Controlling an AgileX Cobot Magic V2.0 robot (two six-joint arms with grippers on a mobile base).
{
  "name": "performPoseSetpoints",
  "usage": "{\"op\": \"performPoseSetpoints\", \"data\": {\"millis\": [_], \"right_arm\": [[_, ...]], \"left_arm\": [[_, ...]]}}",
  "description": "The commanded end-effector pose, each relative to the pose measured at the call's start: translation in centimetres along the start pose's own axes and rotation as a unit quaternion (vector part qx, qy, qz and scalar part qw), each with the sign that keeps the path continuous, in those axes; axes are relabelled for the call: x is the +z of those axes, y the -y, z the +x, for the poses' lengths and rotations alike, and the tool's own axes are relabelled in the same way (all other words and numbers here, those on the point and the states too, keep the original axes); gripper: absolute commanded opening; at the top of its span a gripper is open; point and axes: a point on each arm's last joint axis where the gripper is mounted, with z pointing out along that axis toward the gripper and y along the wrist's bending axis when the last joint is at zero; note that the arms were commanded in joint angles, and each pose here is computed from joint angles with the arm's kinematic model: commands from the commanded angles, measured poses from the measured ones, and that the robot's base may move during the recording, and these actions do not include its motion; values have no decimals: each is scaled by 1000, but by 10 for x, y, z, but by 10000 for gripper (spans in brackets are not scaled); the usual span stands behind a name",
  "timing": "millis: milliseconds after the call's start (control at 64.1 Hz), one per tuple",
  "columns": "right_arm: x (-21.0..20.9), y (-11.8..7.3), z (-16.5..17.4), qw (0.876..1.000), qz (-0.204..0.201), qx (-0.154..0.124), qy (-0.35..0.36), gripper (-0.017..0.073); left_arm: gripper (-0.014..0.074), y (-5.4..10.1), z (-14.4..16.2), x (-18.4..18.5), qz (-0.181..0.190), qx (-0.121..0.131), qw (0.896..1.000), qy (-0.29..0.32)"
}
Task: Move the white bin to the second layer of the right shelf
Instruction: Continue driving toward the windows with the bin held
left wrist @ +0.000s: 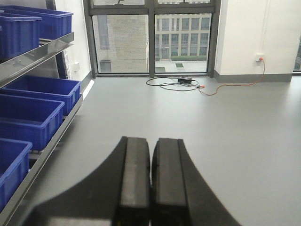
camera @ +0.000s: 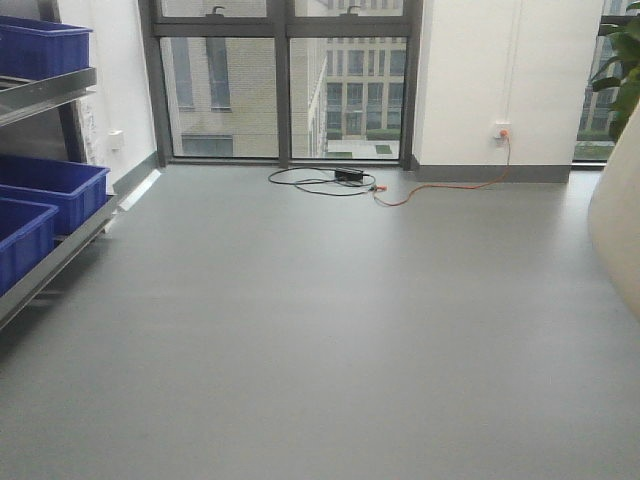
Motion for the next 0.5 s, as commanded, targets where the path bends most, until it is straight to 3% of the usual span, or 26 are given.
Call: {"op": "performPoseSetpoints", "data": {"millis": [0, 484], "right_arm": [[-6, -1, -12, 999, -3, -1, 50, 55], [-6, -1, -12, 999, -3, -1, 50, 55]], "left_arm": [[85, 0, 1, 0, -1, -6, 999, 34], [85, 0, 1, 0, -1, -6, 999, 34]]}}
